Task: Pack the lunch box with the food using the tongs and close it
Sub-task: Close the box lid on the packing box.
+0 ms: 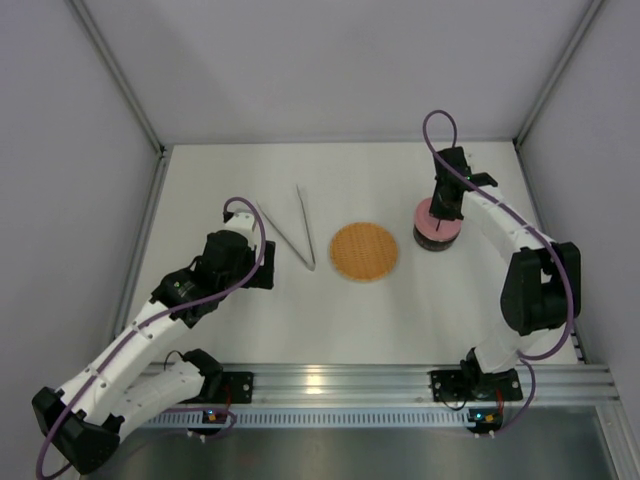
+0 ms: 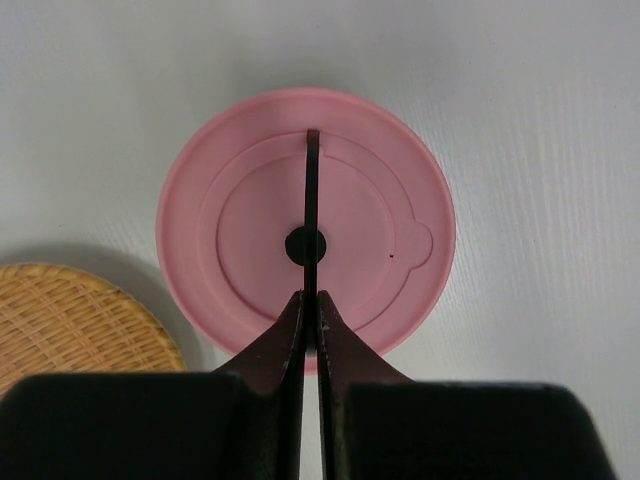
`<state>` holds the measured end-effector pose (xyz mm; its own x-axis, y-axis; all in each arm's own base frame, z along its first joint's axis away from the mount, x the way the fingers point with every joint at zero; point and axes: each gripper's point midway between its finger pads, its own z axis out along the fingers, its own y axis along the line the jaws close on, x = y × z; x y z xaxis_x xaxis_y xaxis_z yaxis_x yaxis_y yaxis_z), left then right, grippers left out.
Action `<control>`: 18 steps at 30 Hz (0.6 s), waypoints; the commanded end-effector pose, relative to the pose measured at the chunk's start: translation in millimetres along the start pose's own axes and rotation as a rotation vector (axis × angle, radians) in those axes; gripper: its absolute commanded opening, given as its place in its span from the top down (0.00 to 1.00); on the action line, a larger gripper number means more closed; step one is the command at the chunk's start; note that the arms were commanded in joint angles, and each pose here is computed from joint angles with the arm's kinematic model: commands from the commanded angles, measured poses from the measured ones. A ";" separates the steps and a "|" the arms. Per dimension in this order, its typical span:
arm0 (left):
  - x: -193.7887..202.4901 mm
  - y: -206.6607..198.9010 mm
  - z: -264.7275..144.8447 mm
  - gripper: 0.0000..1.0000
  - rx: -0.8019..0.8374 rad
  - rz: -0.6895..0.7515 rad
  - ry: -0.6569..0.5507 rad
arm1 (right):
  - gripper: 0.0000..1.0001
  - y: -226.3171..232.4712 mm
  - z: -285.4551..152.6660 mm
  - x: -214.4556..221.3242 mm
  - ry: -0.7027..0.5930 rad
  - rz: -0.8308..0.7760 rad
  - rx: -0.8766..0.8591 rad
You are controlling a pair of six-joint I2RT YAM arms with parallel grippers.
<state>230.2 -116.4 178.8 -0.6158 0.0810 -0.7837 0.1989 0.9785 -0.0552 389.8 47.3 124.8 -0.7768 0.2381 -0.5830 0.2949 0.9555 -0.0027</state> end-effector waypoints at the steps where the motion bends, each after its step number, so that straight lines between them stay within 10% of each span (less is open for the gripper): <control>1: -6.0 0.7 0.4 0.01 -0.008 0.000 -0.027 | 1.00 -4.5 -0.8 -22.5 -0.061 0.008 0.034; 18: -5.1 0.8 1.0 0.01 -0.009 0.001 -0.024 | 1.00 -4.4 12.8 -2.9 -0.016 0.014 0.010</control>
<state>230.6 -115.6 179.0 -0.6146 0.0807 -0.7847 0.1953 0.9793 -0.0523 392.2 44.0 123.9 -0.7719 0.2362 -0.5903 0.3030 0.9529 -0.0151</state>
